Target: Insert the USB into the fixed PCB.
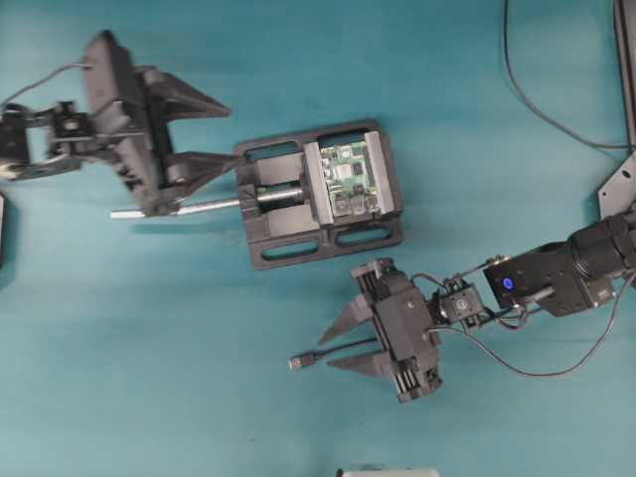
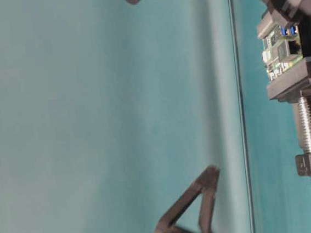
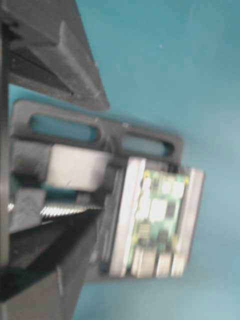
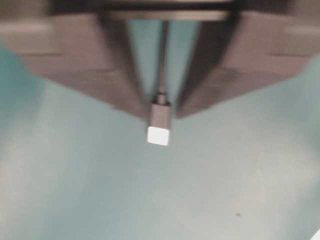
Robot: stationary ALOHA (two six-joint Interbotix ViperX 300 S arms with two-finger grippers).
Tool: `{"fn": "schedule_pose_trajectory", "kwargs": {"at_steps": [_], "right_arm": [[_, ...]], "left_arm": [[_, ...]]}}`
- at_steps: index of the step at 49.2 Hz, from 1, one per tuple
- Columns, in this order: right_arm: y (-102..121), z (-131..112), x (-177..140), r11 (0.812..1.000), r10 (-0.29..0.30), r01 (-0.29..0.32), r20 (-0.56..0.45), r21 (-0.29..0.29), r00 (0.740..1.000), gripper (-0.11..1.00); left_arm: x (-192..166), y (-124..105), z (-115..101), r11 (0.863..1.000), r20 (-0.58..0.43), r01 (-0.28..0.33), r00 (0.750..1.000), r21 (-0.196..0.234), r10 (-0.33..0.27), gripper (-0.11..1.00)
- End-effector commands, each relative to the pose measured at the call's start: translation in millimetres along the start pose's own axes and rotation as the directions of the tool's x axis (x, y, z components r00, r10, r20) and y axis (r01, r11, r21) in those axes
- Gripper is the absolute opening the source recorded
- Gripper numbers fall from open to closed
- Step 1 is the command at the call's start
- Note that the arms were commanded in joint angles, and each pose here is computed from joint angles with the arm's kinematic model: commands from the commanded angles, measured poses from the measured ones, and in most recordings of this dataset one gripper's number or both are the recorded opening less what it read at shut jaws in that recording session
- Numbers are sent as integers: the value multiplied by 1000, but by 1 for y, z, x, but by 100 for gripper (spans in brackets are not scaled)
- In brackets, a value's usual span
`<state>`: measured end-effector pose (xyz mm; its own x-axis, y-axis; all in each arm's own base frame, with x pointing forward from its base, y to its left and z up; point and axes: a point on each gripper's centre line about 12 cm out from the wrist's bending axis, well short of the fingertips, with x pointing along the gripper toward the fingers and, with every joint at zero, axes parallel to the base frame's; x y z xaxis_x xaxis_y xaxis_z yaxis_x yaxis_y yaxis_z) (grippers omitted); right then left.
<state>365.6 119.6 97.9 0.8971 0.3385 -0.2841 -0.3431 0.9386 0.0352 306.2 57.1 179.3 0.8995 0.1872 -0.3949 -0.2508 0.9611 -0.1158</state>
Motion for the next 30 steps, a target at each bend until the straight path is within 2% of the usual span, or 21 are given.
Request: {"fn": "schedule_pose_trajectory", "kwargs": {"at_steps": [1, 4, 13, 30], "right_arm": [[1, 7, 3, 1000, -1, 1, 22, 4, 1000, 56], [0, 3, 6, 1000, -2, 2, 8, 4, 1000, 61], [0, -4, 17, 1000, -1, 1, -6, 4, 1000, 56], [-9, -12, 28, 1000, -19, 19, -19, 10, 1000, 56]], "left_arm": [[-19, -2, 12, 1000, 65, 13, 998, 9, -13, 94], [-32, -1, 6, 1000, 68, 15, 998, 9, -15, 92], [-66, -2, -18, 999, 73, 35, 997, 8, -35, 92], [-104, 2, -39, 999, 132, 49, 990, 4, -49, 92]]}}
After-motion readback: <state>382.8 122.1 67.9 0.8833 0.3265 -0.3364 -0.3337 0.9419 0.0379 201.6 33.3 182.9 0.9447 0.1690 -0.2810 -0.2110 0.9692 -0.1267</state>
